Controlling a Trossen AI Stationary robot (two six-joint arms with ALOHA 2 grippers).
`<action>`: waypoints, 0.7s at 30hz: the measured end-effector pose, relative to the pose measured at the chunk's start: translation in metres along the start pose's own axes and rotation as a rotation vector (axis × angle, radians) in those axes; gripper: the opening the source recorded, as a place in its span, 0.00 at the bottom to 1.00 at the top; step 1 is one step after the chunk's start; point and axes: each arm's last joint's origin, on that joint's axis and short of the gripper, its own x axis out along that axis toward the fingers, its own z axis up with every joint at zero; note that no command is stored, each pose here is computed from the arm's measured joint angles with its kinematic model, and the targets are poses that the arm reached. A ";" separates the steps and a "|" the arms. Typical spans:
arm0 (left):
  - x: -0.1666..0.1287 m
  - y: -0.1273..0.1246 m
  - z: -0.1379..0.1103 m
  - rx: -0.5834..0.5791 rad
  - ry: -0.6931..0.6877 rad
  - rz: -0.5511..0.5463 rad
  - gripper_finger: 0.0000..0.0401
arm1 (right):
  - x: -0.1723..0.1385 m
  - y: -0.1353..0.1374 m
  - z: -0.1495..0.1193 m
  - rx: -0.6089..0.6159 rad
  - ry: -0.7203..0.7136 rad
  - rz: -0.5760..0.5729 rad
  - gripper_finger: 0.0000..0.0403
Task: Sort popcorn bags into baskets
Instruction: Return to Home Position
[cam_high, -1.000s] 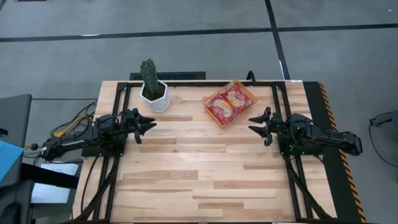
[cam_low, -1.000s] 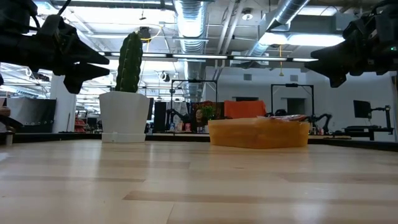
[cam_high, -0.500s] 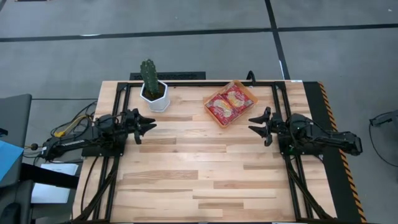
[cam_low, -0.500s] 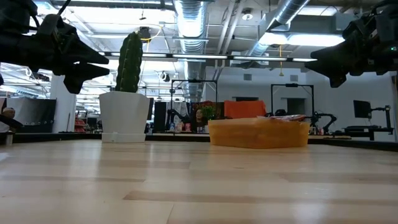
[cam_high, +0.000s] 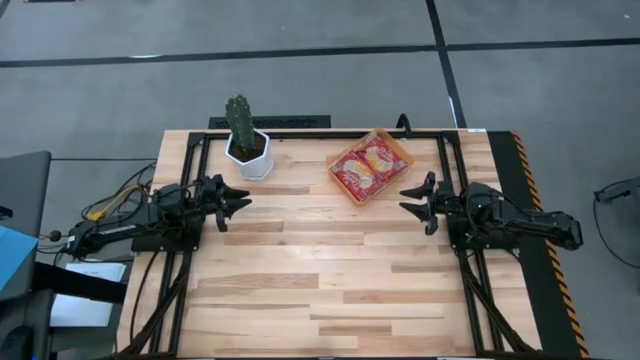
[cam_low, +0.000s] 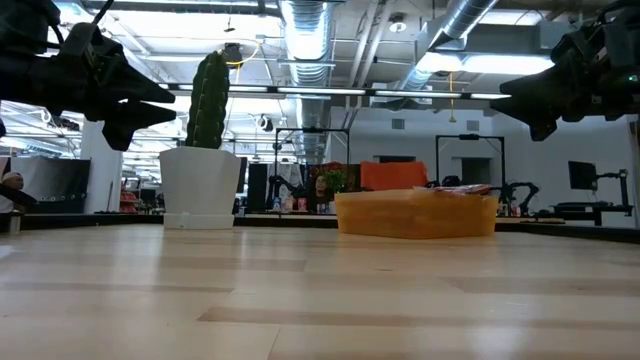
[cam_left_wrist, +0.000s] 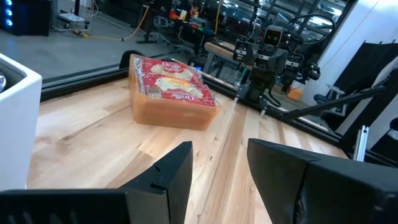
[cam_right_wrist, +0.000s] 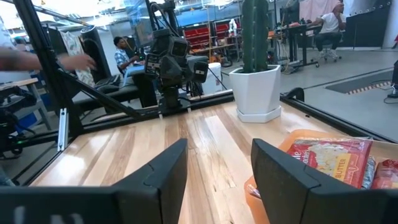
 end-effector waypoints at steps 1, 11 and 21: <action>0.000 0.000 0.000 0.000 0.000 0.000 0.36 | 0.000 0.000 0.000 0.000 0.000 0.000 0.49; 0.000 0.000 0.000 -0.001 0.000 0.000 0.36 | 0.000 0.000 0.000 -0.001 0.001 0.000 0.48; 0.000 0.000 0.000 -0.001 0.000 0.000 0.36 | 0.000 0.000 0.000 -0.001 0.001 0.001 0.49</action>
